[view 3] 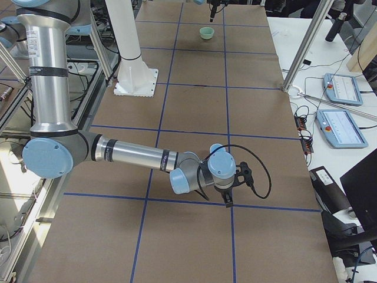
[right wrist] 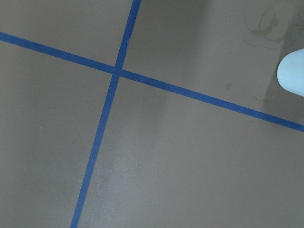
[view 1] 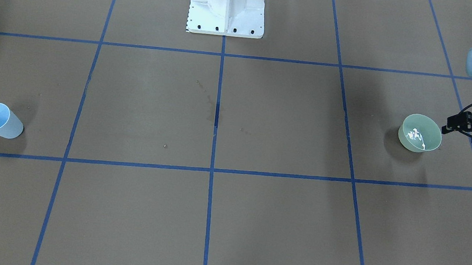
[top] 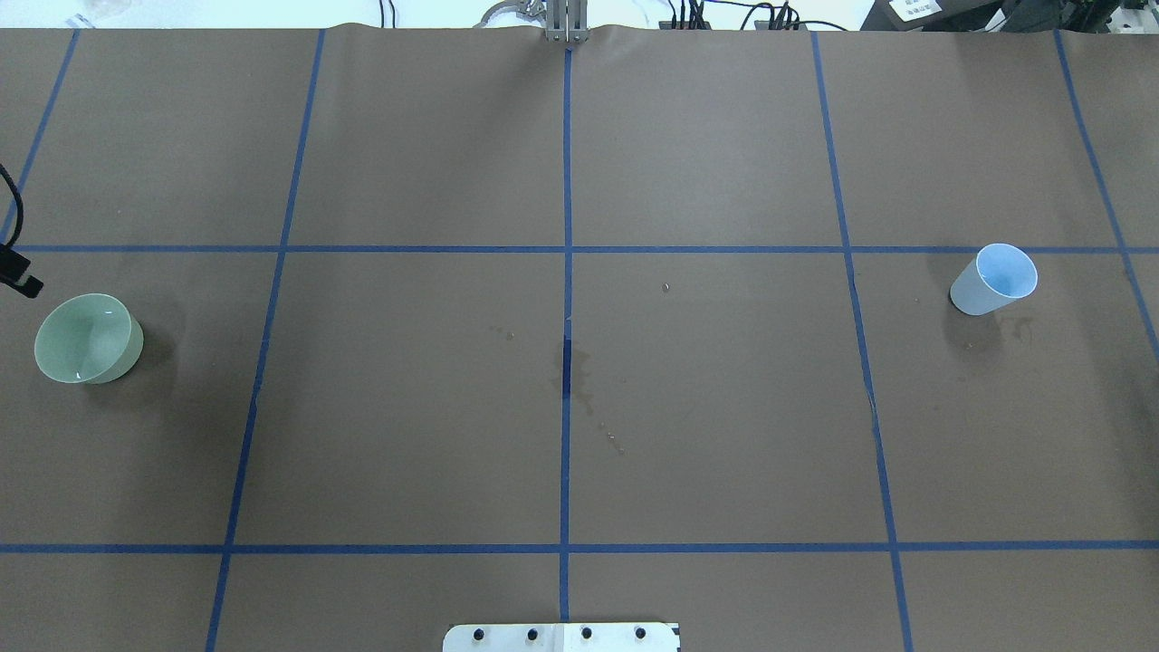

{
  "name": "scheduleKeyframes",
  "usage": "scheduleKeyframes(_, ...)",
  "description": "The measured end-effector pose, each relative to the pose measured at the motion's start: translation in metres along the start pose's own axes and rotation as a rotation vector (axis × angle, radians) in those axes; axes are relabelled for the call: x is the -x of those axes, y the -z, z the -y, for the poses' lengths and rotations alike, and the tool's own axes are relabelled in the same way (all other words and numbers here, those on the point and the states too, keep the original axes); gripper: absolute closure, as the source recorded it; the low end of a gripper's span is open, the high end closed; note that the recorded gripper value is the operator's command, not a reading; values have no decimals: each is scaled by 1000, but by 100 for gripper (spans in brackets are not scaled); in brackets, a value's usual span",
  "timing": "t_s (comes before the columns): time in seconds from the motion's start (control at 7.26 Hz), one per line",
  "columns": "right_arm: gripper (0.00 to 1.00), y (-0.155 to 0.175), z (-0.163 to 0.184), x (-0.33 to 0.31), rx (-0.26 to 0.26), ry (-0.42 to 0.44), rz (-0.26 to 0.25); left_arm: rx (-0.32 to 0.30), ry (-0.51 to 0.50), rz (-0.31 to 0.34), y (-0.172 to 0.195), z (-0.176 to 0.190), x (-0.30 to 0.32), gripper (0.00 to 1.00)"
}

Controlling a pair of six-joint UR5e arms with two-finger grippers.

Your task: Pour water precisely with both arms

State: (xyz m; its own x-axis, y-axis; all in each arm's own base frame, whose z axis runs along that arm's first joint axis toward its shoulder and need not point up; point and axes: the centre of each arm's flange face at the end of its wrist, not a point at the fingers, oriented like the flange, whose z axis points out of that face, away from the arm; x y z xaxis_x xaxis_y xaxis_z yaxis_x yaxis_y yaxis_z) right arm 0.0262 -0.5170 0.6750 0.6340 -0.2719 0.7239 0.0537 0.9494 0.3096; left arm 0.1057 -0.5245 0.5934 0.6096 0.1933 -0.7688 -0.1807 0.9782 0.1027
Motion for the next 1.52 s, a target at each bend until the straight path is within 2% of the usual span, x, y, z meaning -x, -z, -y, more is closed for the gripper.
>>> scheduleKeyframes(0.14, 0, 1, 15, 7, 29, -25, 1, -54, -25, 14, 29, 0, 22, 0)
scheduleKeyframes(0.41, 0, 19, 53, 28, 100, -105, -11, -130, 9, 71, 77, -8, 68, 0)
scheduleKeyframes(0.83, 0, 50, 83, 59, 154, -164, -51, -114, 82, 114, 108, -28, 124, 0)
scheduleKeyframes(1.24, 0, 68, 77, 72, 208, -187, -172, -72, 159, 106, 128, -10, 122, 0)
scheduleKeyframes(1.52, 0, 65, 69, 67, 234, -203, -196, -68, 169, 103, 132, -9, 117, 0)
